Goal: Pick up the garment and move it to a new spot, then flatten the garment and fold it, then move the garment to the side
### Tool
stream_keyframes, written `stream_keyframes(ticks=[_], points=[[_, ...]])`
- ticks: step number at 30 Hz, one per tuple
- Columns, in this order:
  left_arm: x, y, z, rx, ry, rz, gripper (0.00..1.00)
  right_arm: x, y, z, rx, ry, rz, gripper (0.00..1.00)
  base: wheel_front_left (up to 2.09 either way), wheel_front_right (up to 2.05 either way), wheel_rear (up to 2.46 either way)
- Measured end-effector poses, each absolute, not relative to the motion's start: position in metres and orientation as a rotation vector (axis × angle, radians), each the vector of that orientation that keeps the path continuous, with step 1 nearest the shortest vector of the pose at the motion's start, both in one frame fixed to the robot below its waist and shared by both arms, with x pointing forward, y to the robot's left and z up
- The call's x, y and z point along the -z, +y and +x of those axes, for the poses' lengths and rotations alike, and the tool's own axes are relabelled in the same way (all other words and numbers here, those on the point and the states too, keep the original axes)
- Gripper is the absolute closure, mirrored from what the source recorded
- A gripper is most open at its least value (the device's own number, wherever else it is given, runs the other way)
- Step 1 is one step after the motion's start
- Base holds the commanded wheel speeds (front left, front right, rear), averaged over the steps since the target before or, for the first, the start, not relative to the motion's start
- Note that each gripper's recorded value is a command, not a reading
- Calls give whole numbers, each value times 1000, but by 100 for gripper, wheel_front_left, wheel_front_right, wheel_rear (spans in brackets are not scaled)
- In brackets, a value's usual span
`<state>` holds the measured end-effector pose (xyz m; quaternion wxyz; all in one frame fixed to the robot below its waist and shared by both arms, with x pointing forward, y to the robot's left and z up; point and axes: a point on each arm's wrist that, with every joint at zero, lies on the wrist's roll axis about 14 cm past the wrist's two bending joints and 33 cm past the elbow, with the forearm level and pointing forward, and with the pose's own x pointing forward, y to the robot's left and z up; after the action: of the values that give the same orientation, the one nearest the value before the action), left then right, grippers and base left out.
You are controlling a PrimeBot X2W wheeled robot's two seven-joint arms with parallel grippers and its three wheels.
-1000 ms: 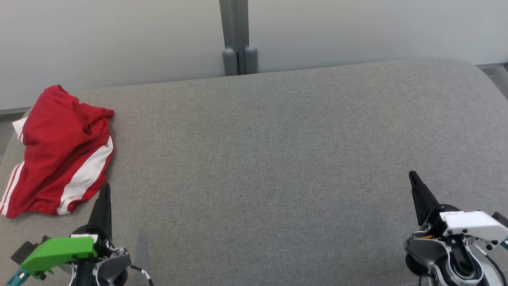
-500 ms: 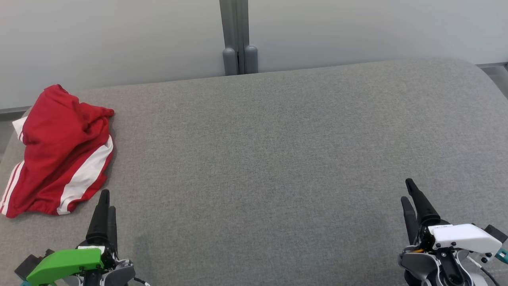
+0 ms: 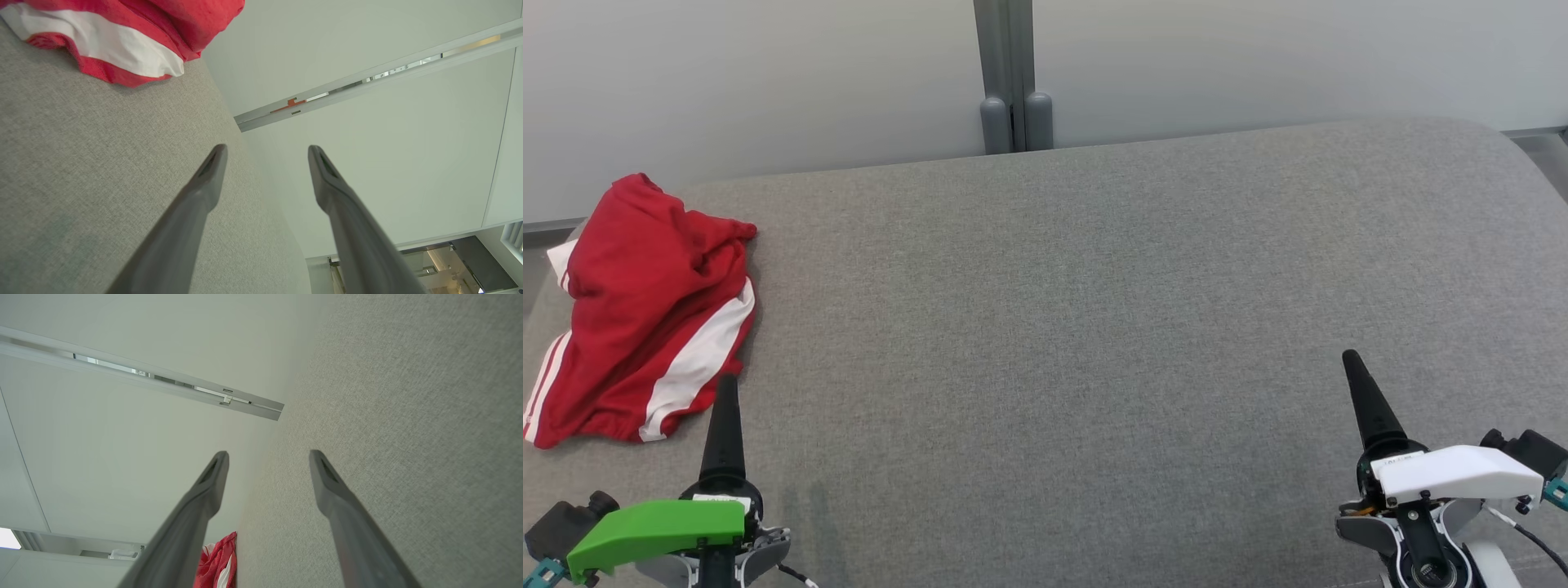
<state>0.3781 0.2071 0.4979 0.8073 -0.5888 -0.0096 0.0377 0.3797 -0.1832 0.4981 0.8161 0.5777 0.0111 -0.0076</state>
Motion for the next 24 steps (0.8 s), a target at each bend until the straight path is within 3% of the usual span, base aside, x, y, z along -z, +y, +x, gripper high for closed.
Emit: stream_keyframes(ticks=[24], points=[[-512, 205, 378, -56, -58, -781, 0, -514, -167, 383, -54, -19, 847, 0, 0, 0, 0]])
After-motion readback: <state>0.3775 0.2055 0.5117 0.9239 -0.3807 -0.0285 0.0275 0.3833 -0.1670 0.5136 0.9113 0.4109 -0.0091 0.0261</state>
